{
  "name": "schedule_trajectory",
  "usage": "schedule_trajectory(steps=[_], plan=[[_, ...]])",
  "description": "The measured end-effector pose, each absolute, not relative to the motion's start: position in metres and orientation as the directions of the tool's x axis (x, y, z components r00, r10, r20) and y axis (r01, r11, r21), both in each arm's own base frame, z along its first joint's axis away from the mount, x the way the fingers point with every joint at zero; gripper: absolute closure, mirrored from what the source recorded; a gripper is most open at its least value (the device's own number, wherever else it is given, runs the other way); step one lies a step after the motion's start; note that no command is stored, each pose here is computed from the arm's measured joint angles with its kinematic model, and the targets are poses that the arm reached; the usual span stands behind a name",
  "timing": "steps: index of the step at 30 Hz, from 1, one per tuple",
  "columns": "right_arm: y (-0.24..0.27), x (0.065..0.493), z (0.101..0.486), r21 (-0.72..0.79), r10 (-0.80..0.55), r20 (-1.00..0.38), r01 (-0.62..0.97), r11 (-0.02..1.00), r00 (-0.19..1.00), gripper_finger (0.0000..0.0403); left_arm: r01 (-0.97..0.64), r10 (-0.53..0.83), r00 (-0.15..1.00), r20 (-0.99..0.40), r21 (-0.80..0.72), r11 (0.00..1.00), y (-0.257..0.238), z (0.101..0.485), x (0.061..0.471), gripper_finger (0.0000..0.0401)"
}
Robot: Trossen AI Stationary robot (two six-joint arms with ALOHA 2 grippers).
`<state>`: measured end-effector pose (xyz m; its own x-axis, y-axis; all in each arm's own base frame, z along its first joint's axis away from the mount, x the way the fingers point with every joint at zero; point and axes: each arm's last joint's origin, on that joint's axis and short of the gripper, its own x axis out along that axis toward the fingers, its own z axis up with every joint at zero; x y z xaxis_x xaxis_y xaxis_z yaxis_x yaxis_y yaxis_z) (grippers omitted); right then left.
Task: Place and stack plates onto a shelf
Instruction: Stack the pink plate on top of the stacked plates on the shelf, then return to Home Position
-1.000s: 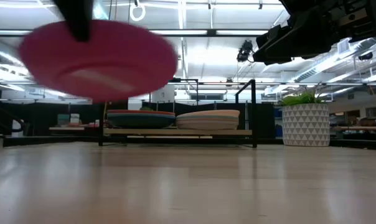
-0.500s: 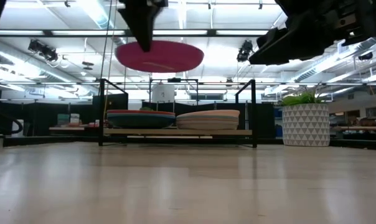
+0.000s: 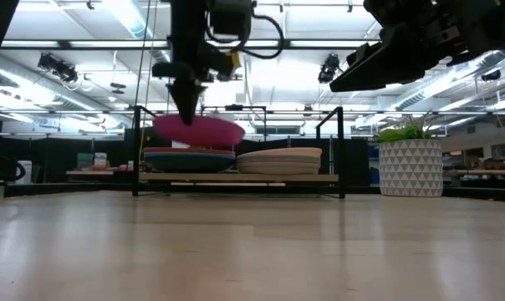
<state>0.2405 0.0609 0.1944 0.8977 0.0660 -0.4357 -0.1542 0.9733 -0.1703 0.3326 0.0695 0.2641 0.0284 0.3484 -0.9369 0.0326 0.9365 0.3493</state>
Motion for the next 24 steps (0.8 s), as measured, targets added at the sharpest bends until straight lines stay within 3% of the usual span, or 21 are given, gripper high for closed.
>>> schedule_trajectory(steps=[3, 13, 17, 24], plan=[[0.061, 0.241, 0.194, -0.160, 0.066, -0.436, -0.149, 0.976, 0.898, 0.0281, 0.042, 0.324, 0.069, -0.944, 0.327, 0.944, 0.086, 0.252, 0.333, 0.0387], [0.059, 0.241, 0.195, -0.153, 0.015, -0.424, -0.088, 0.984, 0.906, 0.0281, 0.008, 0.286, 0.007, -0.958, 0.286, 0.958, 0.115, 0.232, 0.318, 0.0364], [0.059, 0.241, 0.195, -0.162, -0.019, -0.420, -0.054, 0.985, 0.907, 0.0281, -0.006, 0.250, 0.054, -0.967, 0.250, 0.968, 0.112, 0.237, 0.317, 0.0338], [0.057, 0.237, 0.201, -0.150, -0.018, -0.382, -0.043, 0.988, 0.924, 0.0282, -0.056, 0.262, 0.229, -0.938, 0.256, 0.965, 0.097, 0.279, 0.304, 0.0294]])
